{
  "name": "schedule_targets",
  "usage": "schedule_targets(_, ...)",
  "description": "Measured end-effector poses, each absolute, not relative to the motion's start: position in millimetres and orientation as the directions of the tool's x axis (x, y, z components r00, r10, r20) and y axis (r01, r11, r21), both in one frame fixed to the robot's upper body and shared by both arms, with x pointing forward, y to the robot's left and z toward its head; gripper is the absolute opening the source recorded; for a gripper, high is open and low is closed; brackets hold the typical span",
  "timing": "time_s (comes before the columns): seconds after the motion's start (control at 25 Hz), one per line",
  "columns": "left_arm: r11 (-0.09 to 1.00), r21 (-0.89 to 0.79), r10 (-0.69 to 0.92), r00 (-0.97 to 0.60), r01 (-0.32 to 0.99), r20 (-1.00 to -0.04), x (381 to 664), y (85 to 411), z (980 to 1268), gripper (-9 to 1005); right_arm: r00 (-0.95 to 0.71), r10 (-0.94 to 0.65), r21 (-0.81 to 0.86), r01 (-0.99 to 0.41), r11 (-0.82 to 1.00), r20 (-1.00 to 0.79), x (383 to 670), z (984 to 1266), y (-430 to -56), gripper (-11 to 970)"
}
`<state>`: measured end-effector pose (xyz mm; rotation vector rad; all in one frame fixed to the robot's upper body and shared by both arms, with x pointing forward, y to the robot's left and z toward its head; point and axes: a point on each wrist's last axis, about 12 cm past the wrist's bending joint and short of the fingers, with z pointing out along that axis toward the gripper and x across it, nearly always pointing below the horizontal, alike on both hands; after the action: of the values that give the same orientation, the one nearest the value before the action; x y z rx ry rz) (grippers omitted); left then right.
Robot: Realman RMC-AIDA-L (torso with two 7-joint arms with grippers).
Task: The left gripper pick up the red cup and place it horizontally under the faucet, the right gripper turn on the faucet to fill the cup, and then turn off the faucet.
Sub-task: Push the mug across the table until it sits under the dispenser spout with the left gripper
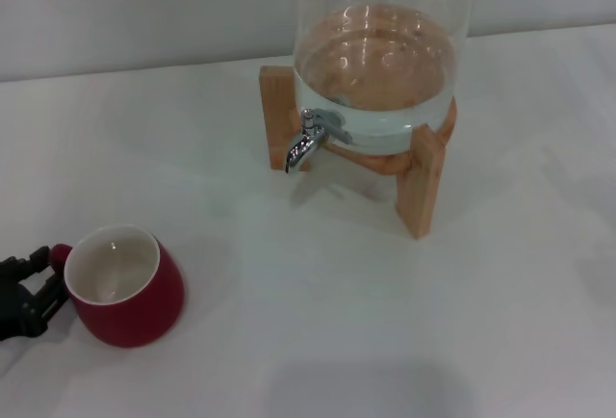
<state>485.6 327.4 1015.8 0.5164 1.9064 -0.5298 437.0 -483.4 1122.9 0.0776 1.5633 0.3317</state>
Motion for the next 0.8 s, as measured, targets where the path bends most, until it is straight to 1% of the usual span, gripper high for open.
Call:
schedule_targets(0.2, 0.803, -0.119, 0.124, -0.359, 0.585, -0.925, 488.4, 325.5, 1017.0, 392, -0.026, 0.255, 0.256, -0.161, 0.953, -0.967, 437.9, 1123.3, -483.1, 722)
schedule_targets(0.8, 0.788, -0.081, 0.174, -0.346, 0.61, -0.922, 489.7, 325.3, 1019.6, 367, -0.023, 0.25, 0.251, -0.158, 0.955, -0.968, 437.6, 1123.5, -483.6, 722)
